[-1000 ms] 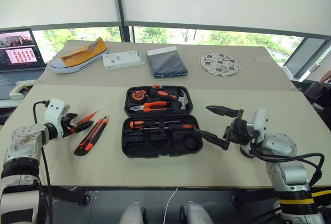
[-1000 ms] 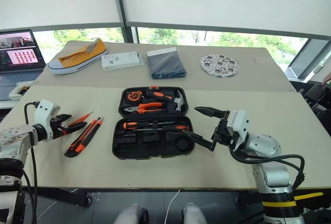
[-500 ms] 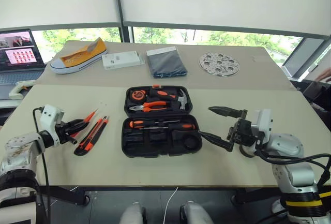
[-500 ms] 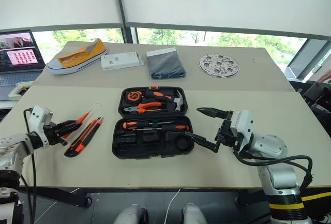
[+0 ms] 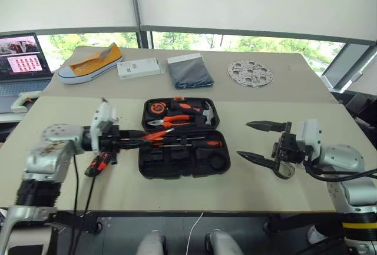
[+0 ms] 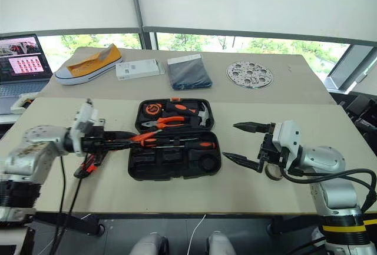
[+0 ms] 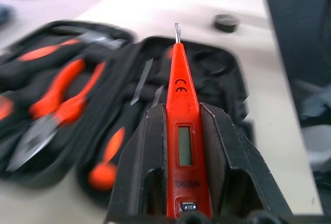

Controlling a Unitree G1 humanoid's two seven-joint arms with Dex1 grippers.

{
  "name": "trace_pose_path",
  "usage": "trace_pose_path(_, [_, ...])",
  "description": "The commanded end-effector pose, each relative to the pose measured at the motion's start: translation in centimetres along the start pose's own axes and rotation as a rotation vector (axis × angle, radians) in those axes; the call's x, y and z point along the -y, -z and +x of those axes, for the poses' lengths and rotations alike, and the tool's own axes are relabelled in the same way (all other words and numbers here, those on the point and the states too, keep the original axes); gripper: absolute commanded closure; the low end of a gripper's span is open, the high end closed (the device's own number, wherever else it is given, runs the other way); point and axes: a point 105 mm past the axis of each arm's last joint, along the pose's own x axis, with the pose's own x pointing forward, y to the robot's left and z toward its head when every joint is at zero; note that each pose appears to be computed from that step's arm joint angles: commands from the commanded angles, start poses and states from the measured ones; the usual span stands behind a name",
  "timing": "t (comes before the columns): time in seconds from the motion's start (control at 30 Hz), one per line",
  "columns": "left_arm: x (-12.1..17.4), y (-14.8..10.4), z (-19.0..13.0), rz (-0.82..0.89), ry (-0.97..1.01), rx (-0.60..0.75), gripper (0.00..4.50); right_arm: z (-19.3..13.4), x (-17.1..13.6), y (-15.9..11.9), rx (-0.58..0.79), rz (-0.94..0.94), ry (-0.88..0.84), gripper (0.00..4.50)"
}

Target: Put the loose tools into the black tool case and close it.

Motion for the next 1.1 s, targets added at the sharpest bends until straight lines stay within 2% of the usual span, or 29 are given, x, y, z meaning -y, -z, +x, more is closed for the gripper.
trace_pose_path(0.03, [-0.7,0.3,2.3,0.083,-0.006,-0.138,4.01,-0.6,0.4,-0.8,-0.004,-0.033,0.004,0.00])
trace_pose_path(0.17, [-1.2,2.0,2.6,0.100,0.002,-0.282,4.01,-1.1,0.2,-0.8,-0.021,-0.025,0.014,0.00])
trace_pose_path(0.27, [-1.6,3.1,2.5,0.135,0.011,-0.343,4.01,-1.2,0.0,-0.7,-0.029,-0.016,0.016,0.00])
trace_pose_path(0.4, [-1.2,3.5,4.1,0.157,0.046,-0.360,4.01,-1.2,-0.5,-0.5,-0.034,-0.007,0.016,0.00])
trace_pose_path(0.57, [-1.4,2.9,5.2,0.163,0.024,-0.310,4.01,-1.2,-1.0,-0.4,-0.035,0.007,0.025,0.00])
trace_pose_path(0.77, [-1.5,3.0,5.6,0.172,0.033,-0.346,4.01,-1.0,-1.3,-0.2,-0.035,0.022,0.023,0.00])
trace_pose_path(1.0, [-1.6,4.3,5.0,0.172,0.038,-0.469,4.01,-0.9,-1.3,-0.3,-0.041,0.024,0.010,0.00])
trace_pose_path(1.1, [-1.2,4.3,5.2,0.126,0.041,-0.421,4.01,-1.0,-1.3,-0.3,-0.050,0.024,0.000,0.00])
